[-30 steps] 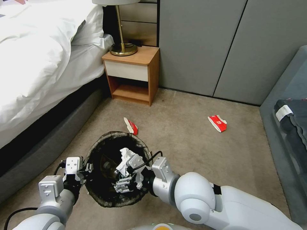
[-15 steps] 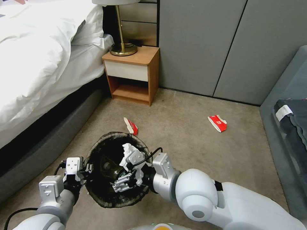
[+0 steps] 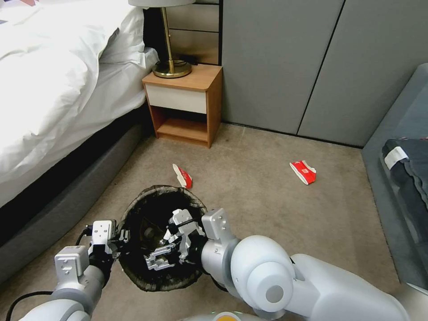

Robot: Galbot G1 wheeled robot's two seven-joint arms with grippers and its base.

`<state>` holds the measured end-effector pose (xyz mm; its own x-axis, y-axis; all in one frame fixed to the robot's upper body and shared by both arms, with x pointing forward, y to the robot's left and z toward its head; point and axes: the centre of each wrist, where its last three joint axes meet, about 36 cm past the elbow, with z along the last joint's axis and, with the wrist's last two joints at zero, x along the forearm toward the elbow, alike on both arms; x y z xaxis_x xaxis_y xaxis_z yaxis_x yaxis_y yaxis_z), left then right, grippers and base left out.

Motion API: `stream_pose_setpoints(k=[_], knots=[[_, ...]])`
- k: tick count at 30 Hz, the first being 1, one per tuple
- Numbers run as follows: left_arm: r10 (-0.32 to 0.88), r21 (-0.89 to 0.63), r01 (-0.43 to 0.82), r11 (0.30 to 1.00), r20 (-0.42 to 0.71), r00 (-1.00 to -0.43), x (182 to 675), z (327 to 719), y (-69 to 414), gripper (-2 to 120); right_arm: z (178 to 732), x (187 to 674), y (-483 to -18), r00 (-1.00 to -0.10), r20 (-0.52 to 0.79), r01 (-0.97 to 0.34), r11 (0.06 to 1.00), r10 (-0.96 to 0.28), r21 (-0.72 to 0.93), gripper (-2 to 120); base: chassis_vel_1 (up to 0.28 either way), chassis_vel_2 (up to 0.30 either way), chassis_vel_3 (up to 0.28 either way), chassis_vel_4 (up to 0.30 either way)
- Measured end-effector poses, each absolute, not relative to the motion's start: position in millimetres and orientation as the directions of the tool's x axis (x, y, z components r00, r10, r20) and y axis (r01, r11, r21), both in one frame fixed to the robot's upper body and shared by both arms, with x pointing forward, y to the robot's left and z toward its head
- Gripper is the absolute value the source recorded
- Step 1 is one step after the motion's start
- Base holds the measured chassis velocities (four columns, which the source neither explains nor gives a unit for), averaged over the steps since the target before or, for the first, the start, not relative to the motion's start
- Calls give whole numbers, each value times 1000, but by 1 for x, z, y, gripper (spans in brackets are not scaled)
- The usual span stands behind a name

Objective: Pick up the trash bin, then pick up the garbage from the floor and place it into the trash bin.

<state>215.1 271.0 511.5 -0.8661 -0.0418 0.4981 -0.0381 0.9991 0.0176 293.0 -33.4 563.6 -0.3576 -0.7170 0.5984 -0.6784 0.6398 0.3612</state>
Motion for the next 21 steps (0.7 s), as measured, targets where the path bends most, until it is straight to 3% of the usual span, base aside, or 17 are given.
stream_pose_setpoints(k=[16,19,21], knots=[[-39,17,-35,999,492,-870,217,513,271,0,568,293,-23,-342,631,-643,663,-697,384,100,0,0,0,0],[-38,17,-34,999,490,-871,217,513,271,0,568,295,-24,-363,615,-642,666,-700,380,100,0,0,0,0],[-38,17,-34,999,488,-872,218,513,271,0,566,300,-31,-426,565,-649,674,-707,354,100,0,0,0,0]])
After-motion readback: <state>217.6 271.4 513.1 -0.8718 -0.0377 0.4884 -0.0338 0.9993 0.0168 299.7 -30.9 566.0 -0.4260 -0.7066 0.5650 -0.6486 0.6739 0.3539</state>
